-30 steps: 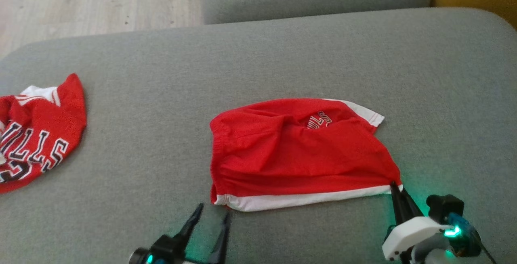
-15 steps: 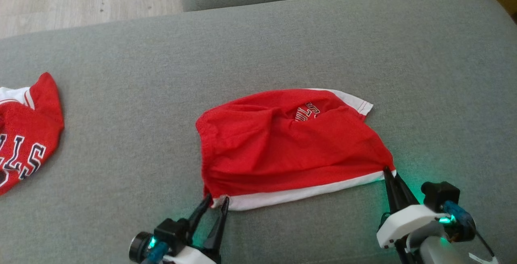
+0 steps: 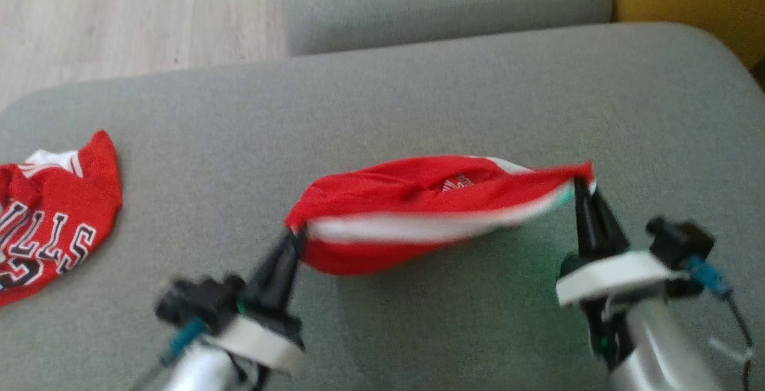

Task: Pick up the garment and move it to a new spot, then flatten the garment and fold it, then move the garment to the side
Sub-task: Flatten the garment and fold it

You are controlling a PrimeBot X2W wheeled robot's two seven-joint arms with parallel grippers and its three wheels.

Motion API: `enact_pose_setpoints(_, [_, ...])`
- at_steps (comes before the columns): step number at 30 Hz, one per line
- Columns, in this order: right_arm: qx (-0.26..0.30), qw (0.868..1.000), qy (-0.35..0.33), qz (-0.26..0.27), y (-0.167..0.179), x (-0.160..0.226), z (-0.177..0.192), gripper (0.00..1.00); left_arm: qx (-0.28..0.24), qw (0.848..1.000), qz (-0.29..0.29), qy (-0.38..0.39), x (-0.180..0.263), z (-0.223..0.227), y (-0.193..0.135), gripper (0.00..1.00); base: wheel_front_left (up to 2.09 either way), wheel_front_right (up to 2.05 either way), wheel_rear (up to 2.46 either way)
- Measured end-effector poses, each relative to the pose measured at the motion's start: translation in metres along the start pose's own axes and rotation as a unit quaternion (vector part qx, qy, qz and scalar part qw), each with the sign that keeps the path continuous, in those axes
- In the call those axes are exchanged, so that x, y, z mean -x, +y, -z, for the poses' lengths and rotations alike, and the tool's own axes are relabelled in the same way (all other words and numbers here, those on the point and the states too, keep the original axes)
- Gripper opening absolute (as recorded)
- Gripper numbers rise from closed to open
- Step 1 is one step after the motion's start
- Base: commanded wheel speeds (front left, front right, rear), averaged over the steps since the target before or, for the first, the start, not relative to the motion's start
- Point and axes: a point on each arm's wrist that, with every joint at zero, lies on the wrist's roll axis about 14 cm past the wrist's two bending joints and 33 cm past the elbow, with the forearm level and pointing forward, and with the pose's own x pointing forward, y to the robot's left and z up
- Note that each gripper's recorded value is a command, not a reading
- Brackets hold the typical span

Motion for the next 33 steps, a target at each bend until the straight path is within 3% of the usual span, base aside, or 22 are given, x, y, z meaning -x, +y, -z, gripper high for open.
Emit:
enact_pose_setpoints(3, [-0.023,0.996,-0.079,-0.024,0.017,-0.016,-0.056,0.00,-0.064,0.995,0.011,-0.081,-0.011,-0.067,0.013,0.00,0.00,0.00,0.00])
enact_pose_setpoints(7, [-0.051,0.979,-0.187,-0.066,0.039,-0.030,-0.144,0.00,-0.123,0.975,0.030,-0.185,-0.018,-0.161,0.013,0.00,0.00,0.00,0.00])
enact_pose_setpoints(12, [-0.044,0.961,-0.252,-0.108,0.057,-0.038,-0.220,0.00,-0.167,0.960,0.057,-0.218,-0.022,-0.210,0.010,0.00,0.00,0.00,0.00])
enact_pose_setpoints(17, [-0.014,0.960,-0.250,-0.125,0.069,-0.061,-0.238,0.00,-0.175,0.962,0.050,-0.205,-0.047,-0.222,0.029,0.00,0.00,0.00,0.00])
enact_pose_setpoints(22, [0.028,0.962,-0.248,-0.109,0.063,-0.102,-0.245,0.00,-0.163,0.970,0.019,-0.181,-0.084,-0.216,0.061,0.00,0.00,0.00,0.00])
enact_pose_setpoints(30, [0.048,0.944,-0.314,-0.093,0.061,-0.151,-0.309,0.00,-0.175,0.949,-0.005,-0.262,-0.132,-0.281,0.078,0.00,0.00,0.00,0.00])
enact_pose_setpoints(33, [0.031,0.945,-0.317,-0.080,0.050,-0.160,-0.306,0.00,-0.157,0.950,-0.011,-0.271,-0.140,-0.279,0.082,0.00,0.00,0.00,0.00])
